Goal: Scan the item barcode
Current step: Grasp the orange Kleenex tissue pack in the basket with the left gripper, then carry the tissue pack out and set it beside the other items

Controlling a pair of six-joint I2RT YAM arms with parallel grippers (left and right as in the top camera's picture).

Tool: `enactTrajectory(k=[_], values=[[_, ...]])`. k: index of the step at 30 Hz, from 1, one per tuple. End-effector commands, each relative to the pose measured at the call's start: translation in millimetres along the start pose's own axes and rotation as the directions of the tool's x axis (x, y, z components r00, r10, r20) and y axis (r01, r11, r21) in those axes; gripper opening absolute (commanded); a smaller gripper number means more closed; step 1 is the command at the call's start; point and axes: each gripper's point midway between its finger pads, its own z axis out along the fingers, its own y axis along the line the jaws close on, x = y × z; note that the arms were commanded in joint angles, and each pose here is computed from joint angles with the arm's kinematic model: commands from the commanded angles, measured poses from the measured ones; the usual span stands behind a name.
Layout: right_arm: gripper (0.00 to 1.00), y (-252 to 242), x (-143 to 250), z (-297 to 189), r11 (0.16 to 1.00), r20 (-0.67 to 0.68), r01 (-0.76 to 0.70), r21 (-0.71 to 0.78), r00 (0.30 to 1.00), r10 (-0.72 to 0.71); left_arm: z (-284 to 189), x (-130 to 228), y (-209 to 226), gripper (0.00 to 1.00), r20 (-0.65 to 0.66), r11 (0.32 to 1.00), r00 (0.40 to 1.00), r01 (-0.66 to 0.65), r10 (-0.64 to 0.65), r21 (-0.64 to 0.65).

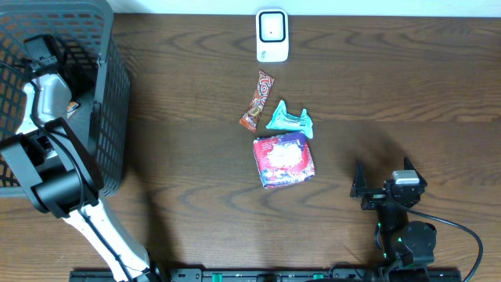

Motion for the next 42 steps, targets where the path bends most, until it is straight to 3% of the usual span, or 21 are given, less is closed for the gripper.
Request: enactTrajectory(k=[1,11,17,19,22,23,24,28,33,38,42], values=[[0.99,0.7,1.5,0.1,1.0,-0.003,0.008,-0.003,1.0,-0.008,-0.5,-8.6,10.3,0.9,0.034,0.997,0.998,0.046,-0.044,-0.058],[0.99,0.7,1.5,0.1,1.0,-0.003,0.008,-0.003,1.0,-0.008,2.3,9.6,18.5,0.9,-0.021,0.993,0.997,0.07,-0.072,-0.098],[0.99,0.7,1.5,0.1,1.0,-0.003,0.008,-0.003,1.0,-0.008,17.1,36.8,23.9,0.79,-0.086,0.991,0.995,0.047,-0.058,-0.125],[0.99,0.7,1.5,0.1,1.0,-0.003,0.008,-0.003,1.0,-0.008,19.1,38.7,23.9,0.64,-0.092,0.991,0.995,0.036,-0.048,-0.126],[0.99,0.6,1.5,0.1,1.0,-0.003,0.008,-0.003,1.0,-0.008,15.9,37.5,24.4,0.31,-0.092,0.992,0.995,0.033,-0.045,-0.126],[0.99,0.7,1.5,0.1,1.0,-0.003,0.008,-0.003,1.0,-0.008,13.8,35.7,24.4,0.15,-0.087,0.992,0.995,0.035,-0.046,-0.124],[0.99,0.7,1.5,0.1,1.0,-0.003,0.008,-0.003,1.0,-0.008,10.9,33.0,24.2,0.08,-0.08,0.992,0.996,0.038,-0.048,-0.121],[0.99,0.7,1.5,0.1,1.0,-0.003,0.008,-0.003,1.0,-0.008,-16.9,9.8,21.8,0.07,-0.015,0.994,0.998,0.063,-0.065,-0.089],[1.0,0.7,1.5,0.1,1.0,-0.003,0.008,-0.003,1.0,-0.008,-86.7,-26.7,22.5,0.08,0.092,0.994,0.99,0.107,-0.105,-0.014],[0.99,0.7,1.5,0.1,1.0,-0.003,0.008,-0.003,1.0,-0.008,-179.4,-53.2,6.9,0.08,0.176,0.97,0.973,0.111,-0.151,0.217],[0.99,0.7,1.5,0.1,1.0,-0.003,0.008,-0.003,1.0,-0.008,-270.0,-61.0,-19.0,0.08,0.221,0.868,0.958,0.05,-0.182,0.495]])
